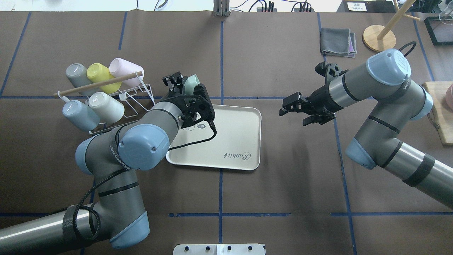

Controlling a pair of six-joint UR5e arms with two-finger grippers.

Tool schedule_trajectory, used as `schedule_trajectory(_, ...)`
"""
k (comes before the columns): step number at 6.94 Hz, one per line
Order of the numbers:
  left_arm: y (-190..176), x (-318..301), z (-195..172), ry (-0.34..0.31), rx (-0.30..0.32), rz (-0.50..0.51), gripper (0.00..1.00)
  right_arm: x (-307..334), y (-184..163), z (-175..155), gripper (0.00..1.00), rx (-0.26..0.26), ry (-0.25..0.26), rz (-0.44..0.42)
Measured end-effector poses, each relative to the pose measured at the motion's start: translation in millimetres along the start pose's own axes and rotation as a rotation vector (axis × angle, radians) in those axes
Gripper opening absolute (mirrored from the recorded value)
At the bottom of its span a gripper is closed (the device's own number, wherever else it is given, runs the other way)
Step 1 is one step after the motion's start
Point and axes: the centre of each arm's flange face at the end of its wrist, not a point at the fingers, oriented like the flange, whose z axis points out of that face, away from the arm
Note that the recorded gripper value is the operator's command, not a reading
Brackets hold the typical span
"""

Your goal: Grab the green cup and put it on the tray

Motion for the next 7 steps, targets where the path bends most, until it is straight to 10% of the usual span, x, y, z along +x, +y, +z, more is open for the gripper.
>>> schedule_trajectory(3, 27.3, 34.7, 27.7, 0.039, 0.259, -0.327, 0.29, -1.7, 1.0, -1.3, 1.00, 0.001, -0.005, -0.004)
schedule_trajectory(7, 38.5, 67.9, 24.5, 0.020, 0.394, -0.562, 0.22, -4.4, 2.0, -2.5, 1.00, 0.001, -0.009, -0.008)
